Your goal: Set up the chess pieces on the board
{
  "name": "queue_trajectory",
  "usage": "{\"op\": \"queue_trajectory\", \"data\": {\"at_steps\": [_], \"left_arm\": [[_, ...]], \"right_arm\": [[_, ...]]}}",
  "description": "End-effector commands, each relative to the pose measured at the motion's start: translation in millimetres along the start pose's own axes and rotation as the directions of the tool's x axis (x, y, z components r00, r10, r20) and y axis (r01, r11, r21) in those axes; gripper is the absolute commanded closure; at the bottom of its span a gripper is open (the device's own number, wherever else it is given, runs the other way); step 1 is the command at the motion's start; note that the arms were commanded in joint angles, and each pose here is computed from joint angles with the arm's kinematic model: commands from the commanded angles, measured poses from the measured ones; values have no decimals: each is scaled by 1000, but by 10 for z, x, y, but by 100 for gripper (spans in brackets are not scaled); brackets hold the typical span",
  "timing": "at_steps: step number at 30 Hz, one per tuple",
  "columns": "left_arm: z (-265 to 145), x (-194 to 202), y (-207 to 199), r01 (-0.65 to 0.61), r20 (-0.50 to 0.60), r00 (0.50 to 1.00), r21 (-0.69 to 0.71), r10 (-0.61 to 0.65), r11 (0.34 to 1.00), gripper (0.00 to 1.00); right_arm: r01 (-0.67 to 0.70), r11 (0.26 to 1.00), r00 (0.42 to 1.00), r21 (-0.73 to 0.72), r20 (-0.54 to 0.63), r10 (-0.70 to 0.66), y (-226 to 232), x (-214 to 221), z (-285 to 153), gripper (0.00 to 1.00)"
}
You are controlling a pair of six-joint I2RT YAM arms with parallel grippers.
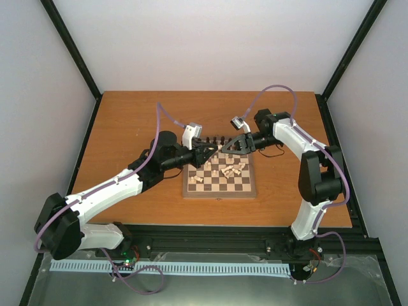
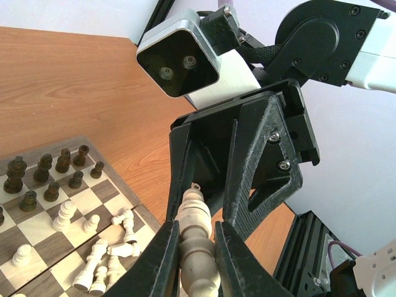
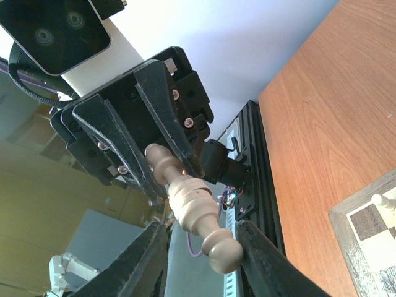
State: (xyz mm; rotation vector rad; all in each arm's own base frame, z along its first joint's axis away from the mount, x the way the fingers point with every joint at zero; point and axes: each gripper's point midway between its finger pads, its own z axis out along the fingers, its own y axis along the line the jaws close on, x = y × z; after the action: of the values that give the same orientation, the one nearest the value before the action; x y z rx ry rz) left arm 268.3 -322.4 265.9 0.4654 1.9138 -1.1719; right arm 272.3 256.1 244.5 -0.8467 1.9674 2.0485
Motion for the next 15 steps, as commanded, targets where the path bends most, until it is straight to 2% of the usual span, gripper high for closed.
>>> {"op": "queue_trajectory", "data": {"at_steps": [1,9,15], "left_arm": [[-6,-5,-32,-6,8,1000,10,6,1000,93],[-6,7,-29,-9,1,1000,7,9,1000,94],[7,16,-25,-9,-7,1000,6,9,1000,95]], "right_arm": [[40,991,995,-127,93,-28,221,-204,-39,67],[28,992,995,-125,98,-16,161,-222,-40,71],[23,992,995,-121,103,-10,132,-240,-50,77]]}}
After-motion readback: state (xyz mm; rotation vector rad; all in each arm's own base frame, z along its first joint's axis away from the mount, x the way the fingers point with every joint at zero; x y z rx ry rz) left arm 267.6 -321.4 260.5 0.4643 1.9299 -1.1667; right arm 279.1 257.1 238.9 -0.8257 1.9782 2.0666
